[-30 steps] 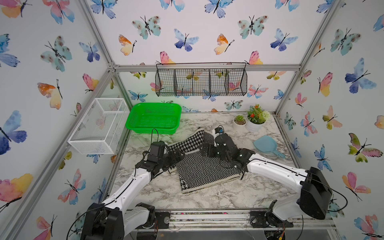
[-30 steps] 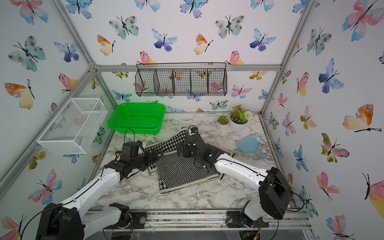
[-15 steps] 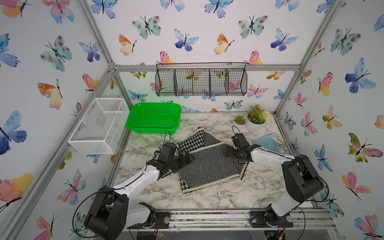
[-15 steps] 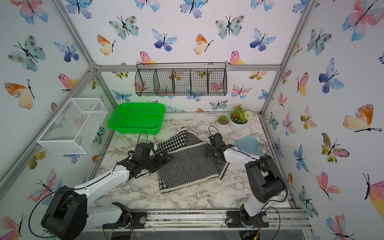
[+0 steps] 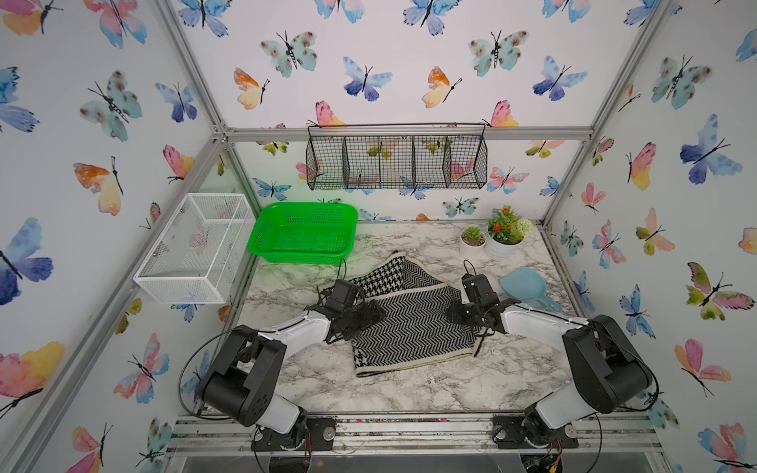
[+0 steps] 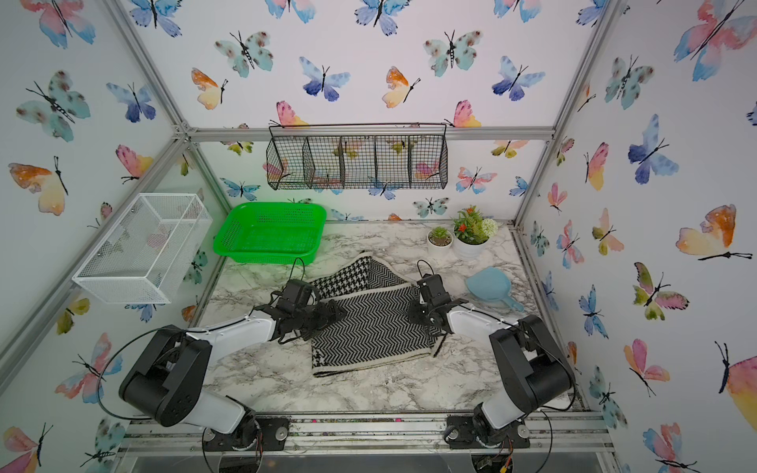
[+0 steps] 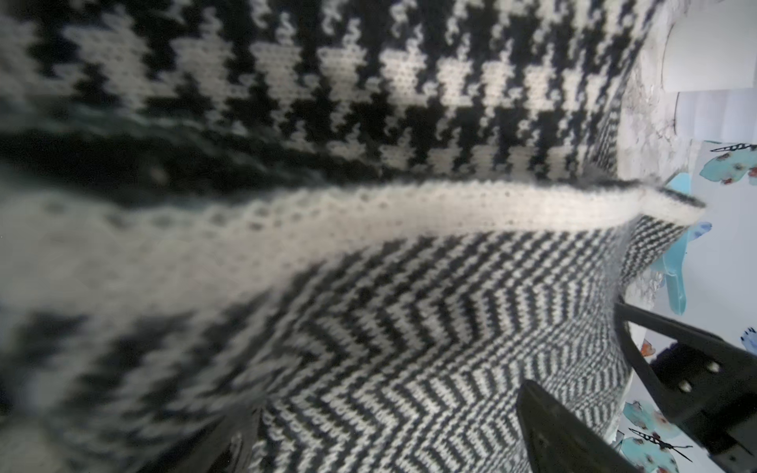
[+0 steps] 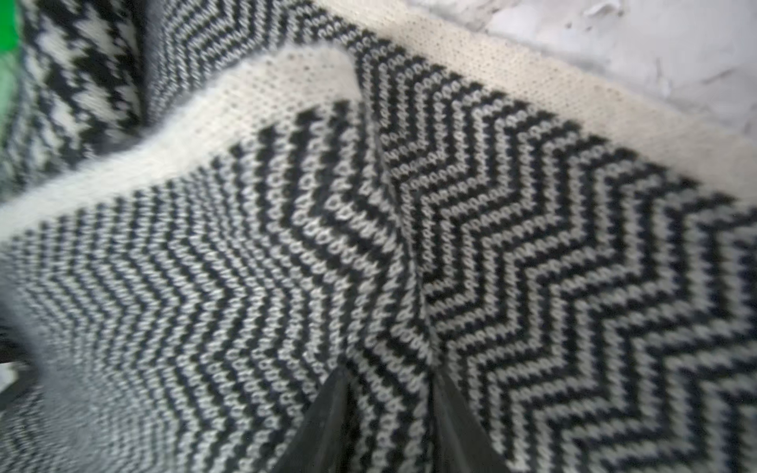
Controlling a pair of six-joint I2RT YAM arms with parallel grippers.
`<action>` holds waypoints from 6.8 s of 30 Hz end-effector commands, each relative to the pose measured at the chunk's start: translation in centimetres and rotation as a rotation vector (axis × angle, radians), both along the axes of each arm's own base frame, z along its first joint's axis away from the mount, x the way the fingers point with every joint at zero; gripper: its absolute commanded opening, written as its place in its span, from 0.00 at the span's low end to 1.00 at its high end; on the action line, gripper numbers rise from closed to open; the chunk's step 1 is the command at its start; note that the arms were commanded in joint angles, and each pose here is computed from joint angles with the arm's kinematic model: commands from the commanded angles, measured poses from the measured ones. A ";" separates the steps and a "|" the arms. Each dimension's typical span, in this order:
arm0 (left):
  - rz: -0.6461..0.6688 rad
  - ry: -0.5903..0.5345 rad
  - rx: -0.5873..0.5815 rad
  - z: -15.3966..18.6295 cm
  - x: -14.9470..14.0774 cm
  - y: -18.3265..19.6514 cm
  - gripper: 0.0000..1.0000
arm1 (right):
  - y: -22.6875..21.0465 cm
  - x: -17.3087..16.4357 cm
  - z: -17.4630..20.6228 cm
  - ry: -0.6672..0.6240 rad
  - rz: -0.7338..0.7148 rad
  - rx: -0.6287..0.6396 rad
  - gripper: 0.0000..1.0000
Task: Roll up the scarf and place it into the basket
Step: Adjust the scarf at the center of the board.
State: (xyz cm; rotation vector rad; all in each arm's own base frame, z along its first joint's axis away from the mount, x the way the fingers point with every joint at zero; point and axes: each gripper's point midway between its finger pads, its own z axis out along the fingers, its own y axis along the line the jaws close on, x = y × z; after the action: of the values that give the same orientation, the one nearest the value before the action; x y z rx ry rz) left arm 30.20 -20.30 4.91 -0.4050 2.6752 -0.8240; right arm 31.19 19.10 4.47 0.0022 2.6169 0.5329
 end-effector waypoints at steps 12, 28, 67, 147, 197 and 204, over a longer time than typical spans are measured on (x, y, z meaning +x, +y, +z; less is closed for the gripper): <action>0.029 -0.047 0.073 2.1 0.2 2.0 0.98 | 1.8 -2.8 4.4 -0.014 0.020 0.235 0.01; -0.031 -0.026 -0.007 5.5 -9.2 0.5 0.98 | 3.1 -3.4 8.0 -0.055 0.015 0.364 0.02; -0.048 0.120 0.256 -3.9 -12.0 3.7 0.45 | 3.6 -3.0 9.9 -0.099 0.043 0.360 0.01; -0.009 0.066 0.346 7.6 11.2 13.4 0.71 | 17.1 -14.7 7.1 -0.331 -0.001 0.249 0.69; -0.055 0.100 0.293 2.0 9.1 5.7 0.92 | 11.4 -13.5 -1.2 -0.087 0.097 0.126 0.02; -0.062 0.082 0.396 2.7 10.4 6.9 0.92 | 13.7 -18.7 -1.5 -0.085 0.132 0.153 0.01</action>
State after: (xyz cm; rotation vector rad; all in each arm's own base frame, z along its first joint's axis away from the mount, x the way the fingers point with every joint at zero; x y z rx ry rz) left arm 40.00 -14.75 7.08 -0.2945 2.8495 -0.3902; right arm 13.96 32.64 3.86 -0.1872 2.4811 0.7607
